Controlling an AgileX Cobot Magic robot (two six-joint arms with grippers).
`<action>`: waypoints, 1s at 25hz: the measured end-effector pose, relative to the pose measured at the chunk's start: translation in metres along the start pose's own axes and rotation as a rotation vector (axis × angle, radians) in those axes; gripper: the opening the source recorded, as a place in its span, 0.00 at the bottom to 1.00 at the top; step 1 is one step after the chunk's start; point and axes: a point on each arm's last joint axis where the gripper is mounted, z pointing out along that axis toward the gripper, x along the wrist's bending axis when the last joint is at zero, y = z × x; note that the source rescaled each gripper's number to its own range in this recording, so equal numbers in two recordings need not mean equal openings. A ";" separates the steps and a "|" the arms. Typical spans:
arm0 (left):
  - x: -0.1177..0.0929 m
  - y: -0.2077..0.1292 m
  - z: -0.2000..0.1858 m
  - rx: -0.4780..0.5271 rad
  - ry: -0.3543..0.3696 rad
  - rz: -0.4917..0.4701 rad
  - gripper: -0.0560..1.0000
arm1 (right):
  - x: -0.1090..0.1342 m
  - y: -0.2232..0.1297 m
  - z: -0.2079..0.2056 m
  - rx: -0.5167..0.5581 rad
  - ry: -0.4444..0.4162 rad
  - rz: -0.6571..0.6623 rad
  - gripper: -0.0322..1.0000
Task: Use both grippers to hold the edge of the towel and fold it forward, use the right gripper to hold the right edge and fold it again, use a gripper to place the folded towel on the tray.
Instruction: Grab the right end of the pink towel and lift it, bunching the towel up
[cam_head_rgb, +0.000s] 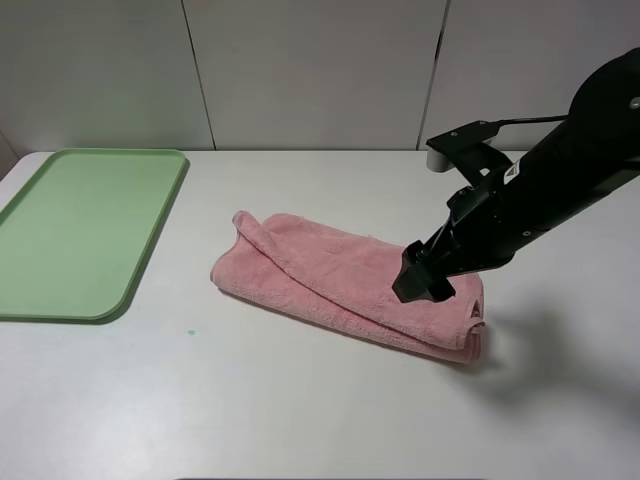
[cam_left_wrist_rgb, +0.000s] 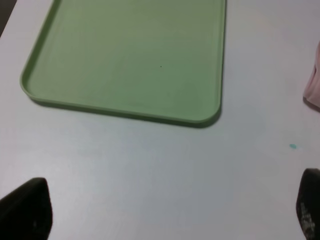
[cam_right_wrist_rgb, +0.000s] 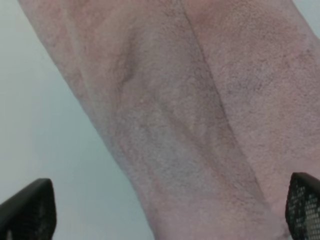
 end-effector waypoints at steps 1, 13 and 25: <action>0.000 0.000 0.000 0.000 0.000 0.000 0.98 | 0.001 0.000 0.000 -0.004 0.008 0.014 1.00; 0.000 0.000 0.000 -0.001 0.000 0.000 0.98 | 0.002 0.004 0.000 -0.047 0.025 0.070 1.00; 0.000 0.000 0.000 -0.001 0.000 0.000 0.98 | 0.017 0.004 0.015 -0.006 0.012 -0.062 1.00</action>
